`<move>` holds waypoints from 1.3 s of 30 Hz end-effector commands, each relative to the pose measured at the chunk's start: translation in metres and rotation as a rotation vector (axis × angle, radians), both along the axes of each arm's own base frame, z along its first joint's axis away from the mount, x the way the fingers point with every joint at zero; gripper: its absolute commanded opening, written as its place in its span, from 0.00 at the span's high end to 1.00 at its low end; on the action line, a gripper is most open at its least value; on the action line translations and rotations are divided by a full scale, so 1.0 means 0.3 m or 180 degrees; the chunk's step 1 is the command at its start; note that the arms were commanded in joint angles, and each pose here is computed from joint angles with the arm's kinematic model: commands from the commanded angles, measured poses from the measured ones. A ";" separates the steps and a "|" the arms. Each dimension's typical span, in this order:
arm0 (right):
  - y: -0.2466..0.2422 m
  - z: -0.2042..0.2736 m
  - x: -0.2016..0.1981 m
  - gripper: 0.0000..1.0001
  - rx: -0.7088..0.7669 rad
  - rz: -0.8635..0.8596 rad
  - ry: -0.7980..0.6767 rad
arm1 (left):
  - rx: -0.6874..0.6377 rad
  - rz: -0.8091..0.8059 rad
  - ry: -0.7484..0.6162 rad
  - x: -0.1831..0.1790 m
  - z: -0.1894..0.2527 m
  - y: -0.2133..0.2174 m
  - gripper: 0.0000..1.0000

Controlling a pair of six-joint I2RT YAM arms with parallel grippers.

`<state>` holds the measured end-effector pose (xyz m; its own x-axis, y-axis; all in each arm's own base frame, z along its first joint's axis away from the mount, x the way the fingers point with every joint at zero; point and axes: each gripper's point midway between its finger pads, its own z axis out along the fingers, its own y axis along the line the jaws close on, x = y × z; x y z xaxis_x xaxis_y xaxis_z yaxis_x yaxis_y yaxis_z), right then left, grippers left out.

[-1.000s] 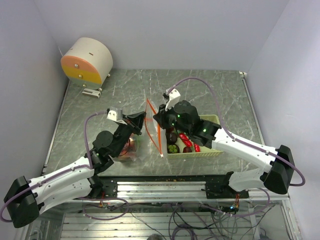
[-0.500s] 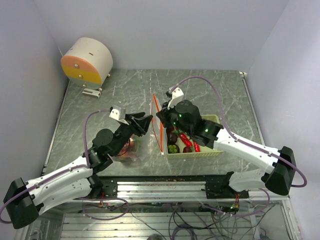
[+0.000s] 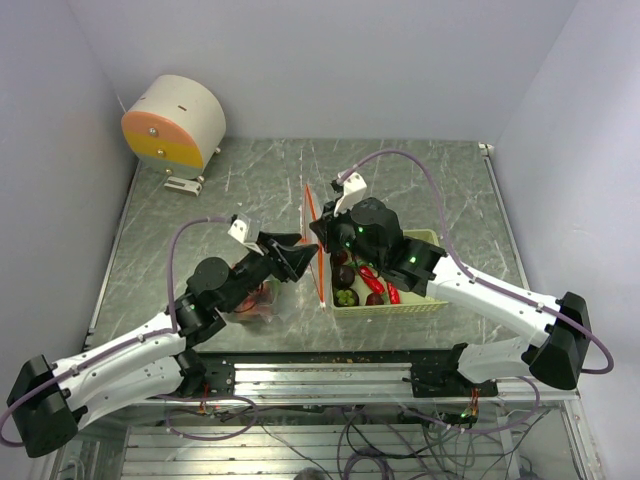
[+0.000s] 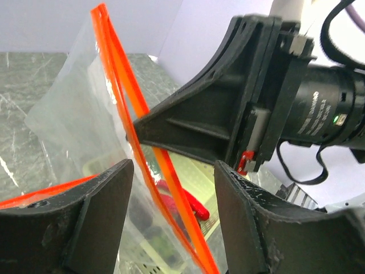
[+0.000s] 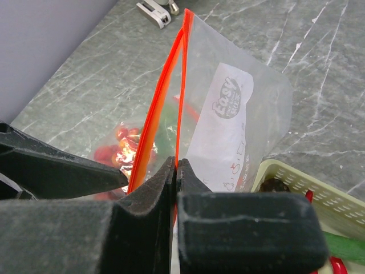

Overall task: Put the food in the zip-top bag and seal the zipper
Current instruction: Open the zipper of the food storage bag.

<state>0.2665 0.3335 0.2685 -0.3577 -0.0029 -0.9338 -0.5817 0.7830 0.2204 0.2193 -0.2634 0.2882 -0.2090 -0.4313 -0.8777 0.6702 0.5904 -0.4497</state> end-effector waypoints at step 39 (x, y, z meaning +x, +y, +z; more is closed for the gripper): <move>-0.338 0.030 0.043 1.00 -0.0713 -0.1347 -0.0194 | 0.0593 0.2342 0.0200 0.124 0.110 0.487 0.93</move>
<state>0.2740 0.2797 0.2719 -0.3386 -0.0610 -0.9390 -0.3967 0.9141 0.0837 0.2637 -0.1840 0.2890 -0.0758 -0.3576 -0.9308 0.2703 0.8911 -0.3644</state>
